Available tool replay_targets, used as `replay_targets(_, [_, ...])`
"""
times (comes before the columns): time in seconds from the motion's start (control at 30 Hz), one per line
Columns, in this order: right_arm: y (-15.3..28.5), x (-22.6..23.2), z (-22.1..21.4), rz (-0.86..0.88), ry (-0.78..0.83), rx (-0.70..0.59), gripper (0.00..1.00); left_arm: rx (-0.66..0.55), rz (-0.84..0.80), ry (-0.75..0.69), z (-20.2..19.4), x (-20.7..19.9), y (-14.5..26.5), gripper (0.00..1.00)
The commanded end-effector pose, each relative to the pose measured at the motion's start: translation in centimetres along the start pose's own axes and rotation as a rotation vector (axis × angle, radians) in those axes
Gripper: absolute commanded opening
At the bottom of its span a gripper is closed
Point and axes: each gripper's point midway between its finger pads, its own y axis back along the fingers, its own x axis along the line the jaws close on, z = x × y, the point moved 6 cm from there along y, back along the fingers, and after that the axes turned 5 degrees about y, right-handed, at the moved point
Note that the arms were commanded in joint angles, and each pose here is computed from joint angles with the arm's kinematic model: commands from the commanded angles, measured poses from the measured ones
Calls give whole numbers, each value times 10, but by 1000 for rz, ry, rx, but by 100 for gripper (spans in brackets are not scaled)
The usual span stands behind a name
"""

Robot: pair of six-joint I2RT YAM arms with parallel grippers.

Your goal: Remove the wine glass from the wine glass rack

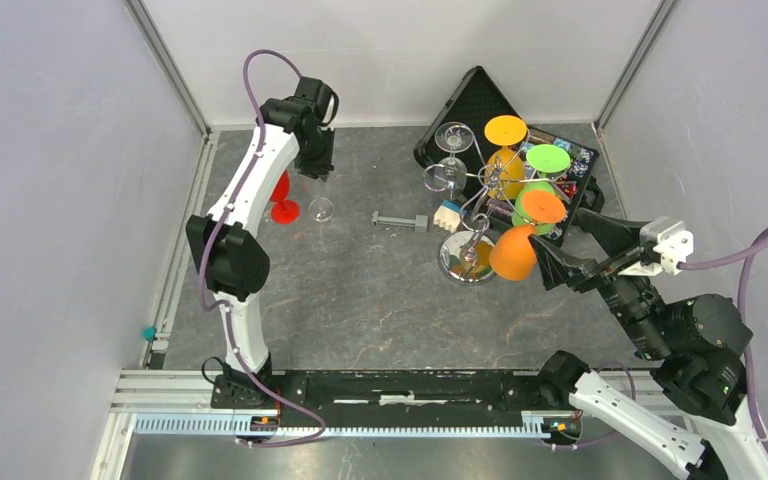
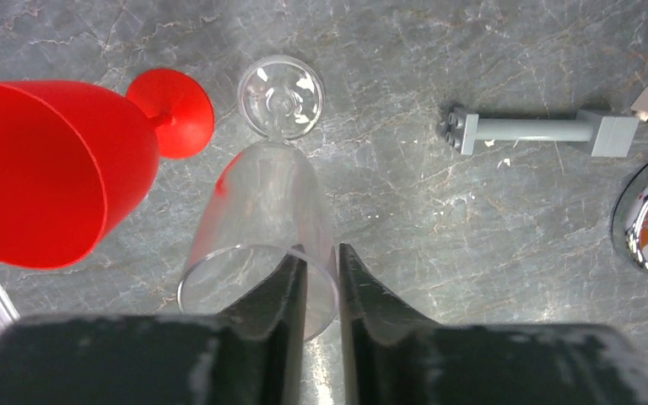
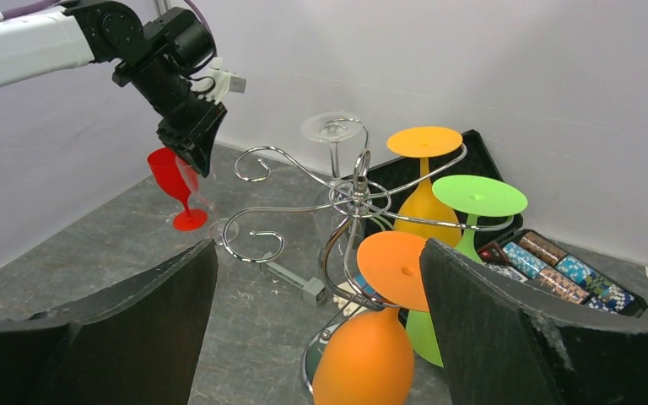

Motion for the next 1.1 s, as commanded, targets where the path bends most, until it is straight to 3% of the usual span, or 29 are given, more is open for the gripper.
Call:
replay_targets(0.0, [2,2,6,22,-19,-5,93,-57,-4,-31,17,4,8,30])
replay_targets(0.2, [2,2,5,21,-19,27,93,-126,-18,-20,30,3,25,53])
replay_targets(0.3, [2,-1,2,-8,-17,51,93,-194,-64,-18,38,0,47,68])
replay_targets(0.47, [-1,-4,0,-38,1,118,94,-314,-114,-2,46,0,86,84])
replay_targets(0.57, [-6,-10,4,-95,29,190,94,-379,-167,7,45,-2,111,98])
replay_targets(0.87, [-29,-26,4,-284,133,367,88,-571,-458,46,22,-19,178,100])
replay_targets(1.07, [-38,-28,-13,-350,188,468,86,-612,-866,93,-4,-51,216,100])
